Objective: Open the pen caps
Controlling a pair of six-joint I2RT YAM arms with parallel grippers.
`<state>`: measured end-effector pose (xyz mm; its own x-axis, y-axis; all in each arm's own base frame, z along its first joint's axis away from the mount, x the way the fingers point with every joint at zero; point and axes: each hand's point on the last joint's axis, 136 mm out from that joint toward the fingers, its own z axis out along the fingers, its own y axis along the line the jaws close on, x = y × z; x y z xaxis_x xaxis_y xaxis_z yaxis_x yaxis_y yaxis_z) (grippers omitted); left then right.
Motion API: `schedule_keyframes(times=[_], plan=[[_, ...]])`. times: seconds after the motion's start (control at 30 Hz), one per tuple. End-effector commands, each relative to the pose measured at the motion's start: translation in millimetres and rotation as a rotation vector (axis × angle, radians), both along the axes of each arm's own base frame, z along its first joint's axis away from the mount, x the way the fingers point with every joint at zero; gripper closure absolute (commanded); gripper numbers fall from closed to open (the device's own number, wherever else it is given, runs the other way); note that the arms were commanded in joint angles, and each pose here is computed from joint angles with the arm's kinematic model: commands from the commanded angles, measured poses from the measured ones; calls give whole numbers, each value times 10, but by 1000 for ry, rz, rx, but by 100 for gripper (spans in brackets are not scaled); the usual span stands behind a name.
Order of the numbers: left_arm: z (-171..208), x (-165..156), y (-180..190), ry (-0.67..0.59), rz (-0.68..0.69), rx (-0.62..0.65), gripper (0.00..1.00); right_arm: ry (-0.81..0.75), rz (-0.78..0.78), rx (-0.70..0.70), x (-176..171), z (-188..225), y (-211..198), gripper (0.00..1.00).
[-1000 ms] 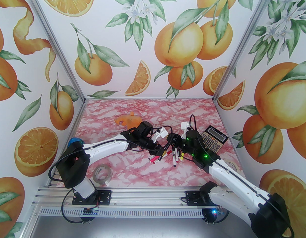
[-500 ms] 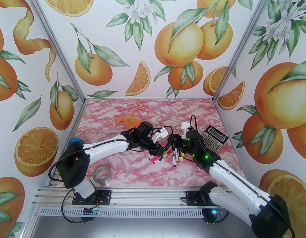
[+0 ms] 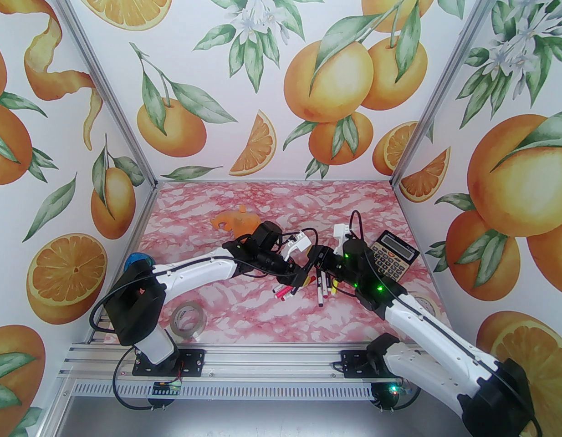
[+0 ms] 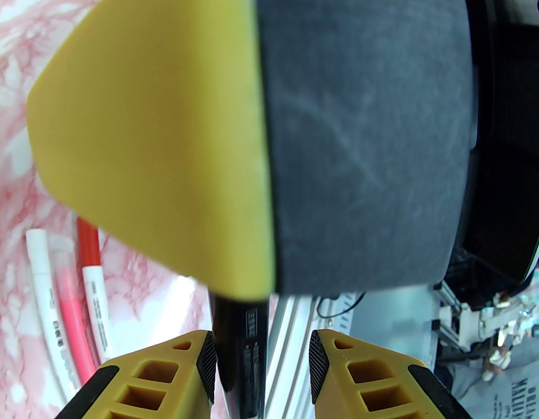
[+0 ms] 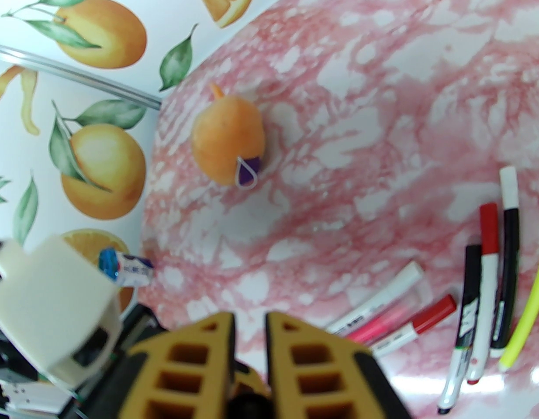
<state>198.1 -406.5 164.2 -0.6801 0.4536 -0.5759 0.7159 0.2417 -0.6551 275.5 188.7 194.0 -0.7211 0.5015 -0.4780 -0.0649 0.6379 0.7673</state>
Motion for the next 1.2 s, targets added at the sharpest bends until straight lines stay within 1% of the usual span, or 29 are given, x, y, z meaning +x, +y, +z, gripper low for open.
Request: schedule_keyframes(times=[0.0, 0.03, 0.07, 0.23, 0.3, 0.53, 0.67, 0.83, 1.17], plan=[[46, -14, -115, -2, -21, -39, 59, -37, 1, 47, -7, 134, 25, 88], [39, -15, -119, -3, -18, -39, 59, -39, -1, 49, -5, 134, 23, 88], [30, -8, -122, -5, -11, -39, 62, -41, -3, 49, -3, 138, 19, 88], [41, 67, -105, -49, 33, -36, 81, -36, -9, 47, -7, 107, 8, 88], [43, 75, -99, -57, 40, -35, 85, -34, -23, 46, -8, 90, -17, 88], [-74, 55, -65, -94, 72, 15, 88, -46, -125, 44, -20, 51, -214, 88], [-170, 73, -25, -157, 114, 88, 91, -45, -177, 32, -21, 46, -319, 89], [-227, 16, -58, -247, 127, 172, 93, -44, -237, 20, -14, 45, -432, 89], [-363, -87, -62, -293, 134, 247, 96, -59, -369, -39, 3, 127, -722, 91]])
